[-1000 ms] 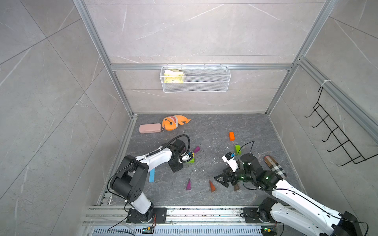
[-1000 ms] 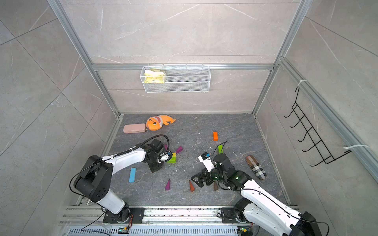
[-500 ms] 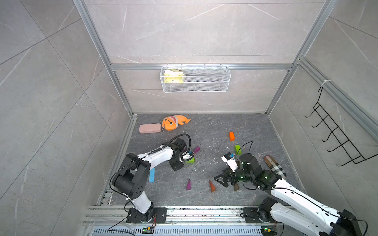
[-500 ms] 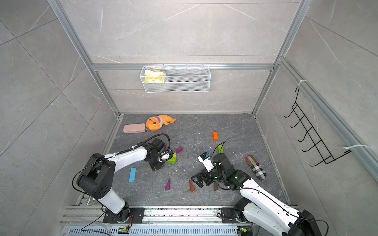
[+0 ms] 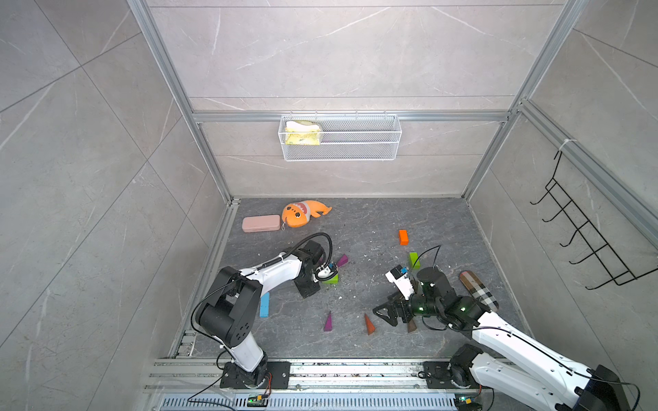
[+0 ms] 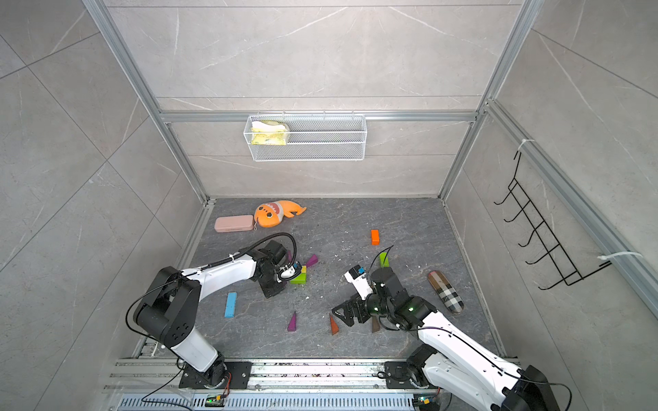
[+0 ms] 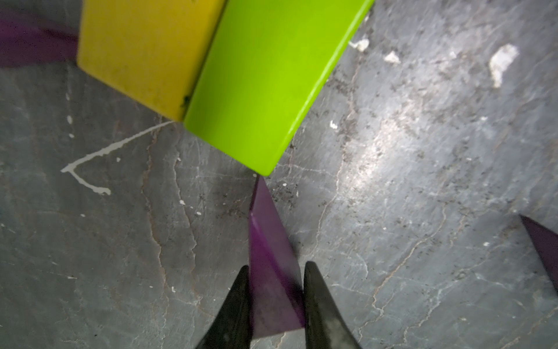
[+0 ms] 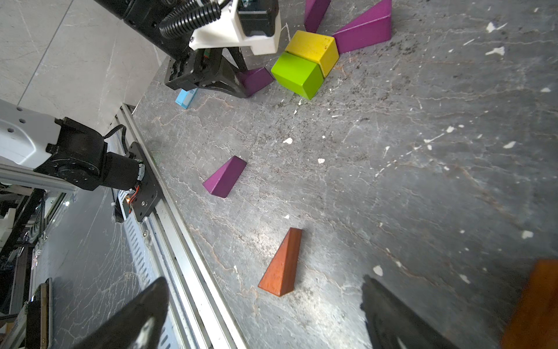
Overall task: Assemble a small pinwheel with building blocks
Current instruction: Assemble the building block at the center of the board, then adjust the building block at the center of the board.
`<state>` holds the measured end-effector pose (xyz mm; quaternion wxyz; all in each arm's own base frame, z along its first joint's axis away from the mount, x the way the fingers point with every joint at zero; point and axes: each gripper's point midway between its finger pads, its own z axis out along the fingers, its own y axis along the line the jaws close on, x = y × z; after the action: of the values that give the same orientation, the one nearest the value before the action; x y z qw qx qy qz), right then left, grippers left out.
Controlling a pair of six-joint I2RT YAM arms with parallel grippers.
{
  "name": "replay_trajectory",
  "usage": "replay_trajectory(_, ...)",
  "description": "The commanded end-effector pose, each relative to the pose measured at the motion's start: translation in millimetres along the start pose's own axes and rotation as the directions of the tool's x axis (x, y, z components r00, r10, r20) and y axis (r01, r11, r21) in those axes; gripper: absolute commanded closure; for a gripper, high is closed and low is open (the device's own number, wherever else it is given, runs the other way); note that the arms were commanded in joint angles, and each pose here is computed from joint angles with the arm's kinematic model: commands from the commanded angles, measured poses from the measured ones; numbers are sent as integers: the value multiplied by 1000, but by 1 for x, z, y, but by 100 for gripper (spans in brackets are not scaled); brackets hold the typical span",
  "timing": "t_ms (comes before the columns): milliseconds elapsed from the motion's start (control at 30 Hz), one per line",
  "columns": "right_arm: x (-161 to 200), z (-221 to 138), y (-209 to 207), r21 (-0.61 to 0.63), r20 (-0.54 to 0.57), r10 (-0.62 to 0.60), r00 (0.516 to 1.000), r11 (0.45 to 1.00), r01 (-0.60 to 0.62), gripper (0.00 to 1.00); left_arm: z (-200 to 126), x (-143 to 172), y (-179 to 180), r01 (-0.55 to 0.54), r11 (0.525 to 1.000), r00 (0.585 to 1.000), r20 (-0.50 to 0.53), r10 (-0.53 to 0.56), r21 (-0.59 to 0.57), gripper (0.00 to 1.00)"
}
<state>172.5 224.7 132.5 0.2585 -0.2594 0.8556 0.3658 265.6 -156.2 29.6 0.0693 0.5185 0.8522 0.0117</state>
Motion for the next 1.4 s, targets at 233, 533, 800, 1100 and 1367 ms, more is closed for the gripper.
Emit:
replay_trajectory(233, 0, 0, 3, -23, 5, -18, 1000, 1000, 18, 0, -10, -4, 6, -15, 999, 1000, 14, 15, -34, 69)
replay_trajectory(533, 0, 1, 3, -24, 4, -18, 1000, 1000, 19, 0, -14, -5, 7, -12, 999, 1000, 26, 13, -45, 62)
replay_trajectory(800, 0, 0, 5, -32, 6, -21, 1000, 999, 21, 0, -33, -11, 14, 21, 995, 996, 88, -13, -94, 56)
replay_trajectory(1100, -2, -4, 6, -27, 25, -26, 999, 999, 27, 0, -92, -7, 45, 340, 905, 929, 241, -280, -258, 62)
replay_trajectory(1367, 1, 4, -1, -6, -13, -6, 1000, 1000, 6, 0, -92, 37, 19, 856, 513, 507, 304, -806, -66, 67)
